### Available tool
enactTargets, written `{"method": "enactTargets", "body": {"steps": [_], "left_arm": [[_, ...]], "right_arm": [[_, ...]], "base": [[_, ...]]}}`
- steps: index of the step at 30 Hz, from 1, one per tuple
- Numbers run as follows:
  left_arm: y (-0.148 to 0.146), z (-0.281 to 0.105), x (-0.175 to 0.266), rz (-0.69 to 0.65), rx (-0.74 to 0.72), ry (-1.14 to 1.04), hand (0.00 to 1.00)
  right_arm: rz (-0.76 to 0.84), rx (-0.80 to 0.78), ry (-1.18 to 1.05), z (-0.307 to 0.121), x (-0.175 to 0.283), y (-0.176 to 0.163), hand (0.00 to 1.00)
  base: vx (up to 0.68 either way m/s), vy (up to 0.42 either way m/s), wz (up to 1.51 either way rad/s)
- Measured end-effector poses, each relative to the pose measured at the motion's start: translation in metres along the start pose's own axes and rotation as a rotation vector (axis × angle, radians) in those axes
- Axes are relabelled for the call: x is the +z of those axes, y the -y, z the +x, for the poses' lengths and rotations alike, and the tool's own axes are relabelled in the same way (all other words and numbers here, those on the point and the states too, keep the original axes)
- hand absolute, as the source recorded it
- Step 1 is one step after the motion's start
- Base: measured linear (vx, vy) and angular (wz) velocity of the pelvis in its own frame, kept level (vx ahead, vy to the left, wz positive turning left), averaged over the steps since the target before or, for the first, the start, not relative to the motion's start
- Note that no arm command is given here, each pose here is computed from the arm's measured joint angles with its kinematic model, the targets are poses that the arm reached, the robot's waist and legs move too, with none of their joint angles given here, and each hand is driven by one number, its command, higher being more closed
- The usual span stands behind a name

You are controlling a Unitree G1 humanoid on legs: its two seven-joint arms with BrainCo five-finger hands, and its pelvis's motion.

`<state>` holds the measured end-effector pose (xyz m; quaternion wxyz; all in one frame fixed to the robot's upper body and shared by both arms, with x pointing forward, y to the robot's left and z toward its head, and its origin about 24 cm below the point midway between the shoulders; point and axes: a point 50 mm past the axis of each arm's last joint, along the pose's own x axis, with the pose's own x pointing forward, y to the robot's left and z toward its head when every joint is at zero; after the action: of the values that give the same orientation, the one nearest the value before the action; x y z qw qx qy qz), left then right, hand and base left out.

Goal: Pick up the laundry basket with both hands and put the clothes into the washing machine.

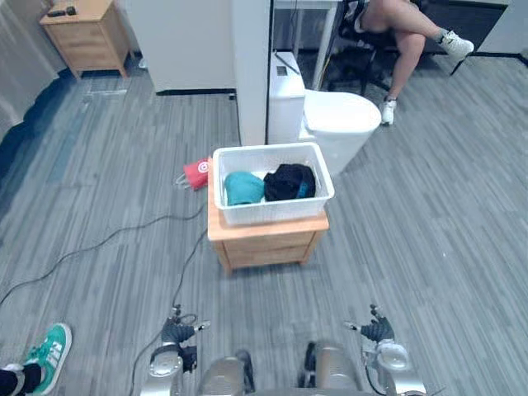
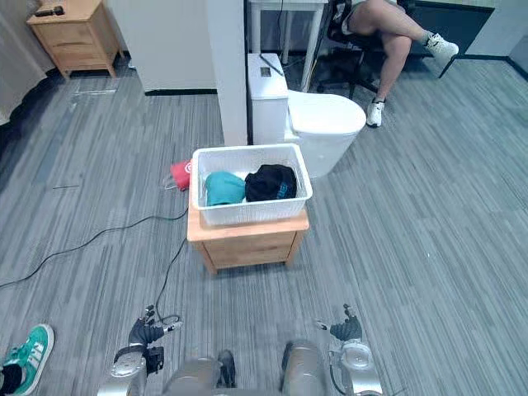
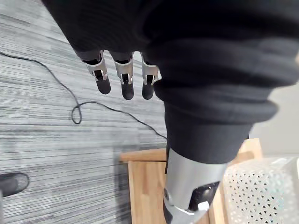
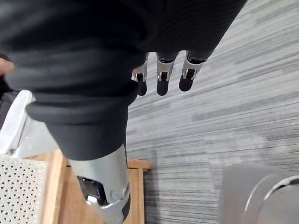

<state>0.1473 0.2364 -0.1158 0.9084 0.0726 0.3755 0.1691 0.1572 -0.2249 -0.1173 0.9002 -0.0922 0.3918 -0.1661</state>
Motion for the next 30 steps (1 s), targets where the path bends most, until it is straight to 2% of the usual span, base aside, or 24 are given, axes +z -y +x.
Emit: {"method": "enactTargets", "body": {"steps": [7, 17, 19, 25, 30], "left_arm": [[0.017, -0.011, -0.008, -0.096, -0.015, -0.015, 0.0], [0.014, -0.009, 0.042, -0.118, -0.01, 0.184, 0.0], [0.012, -0.009, 0.051, -0.125, 0.004, 0.226, 0.0], [0.005, 0.001, 0.079, -0.093, 0.039, 0.302, 0.0], [0.016, 0.015, 0.112, 0.02, 0.036, 0.364, 0.0]], "right_arm": [[0.001, -0.018, 0.069, -0.01, 0.008, 0.007, 0.0], [0.127, -0.068, 0.184, -0.019, 0.033, 0.009, 0.0], [0.137, -0.062, 0.246, -0.018, 0.051, 0.006, 0.0], [0.123, -0.016, 0.367, -0.009, 0.099, -0.011, 0.0], [0.088, -0.007, 0.448, 0.0, 0.137, -0.016, 0.0]], "base": [[0.46, -0.224, 0.07], [0.27, 0.047, 0.06], [0.12, 0.077, -0.05], [0.05, 0.042, -0.19], [-0.02, 0.023, -0.15]]}}
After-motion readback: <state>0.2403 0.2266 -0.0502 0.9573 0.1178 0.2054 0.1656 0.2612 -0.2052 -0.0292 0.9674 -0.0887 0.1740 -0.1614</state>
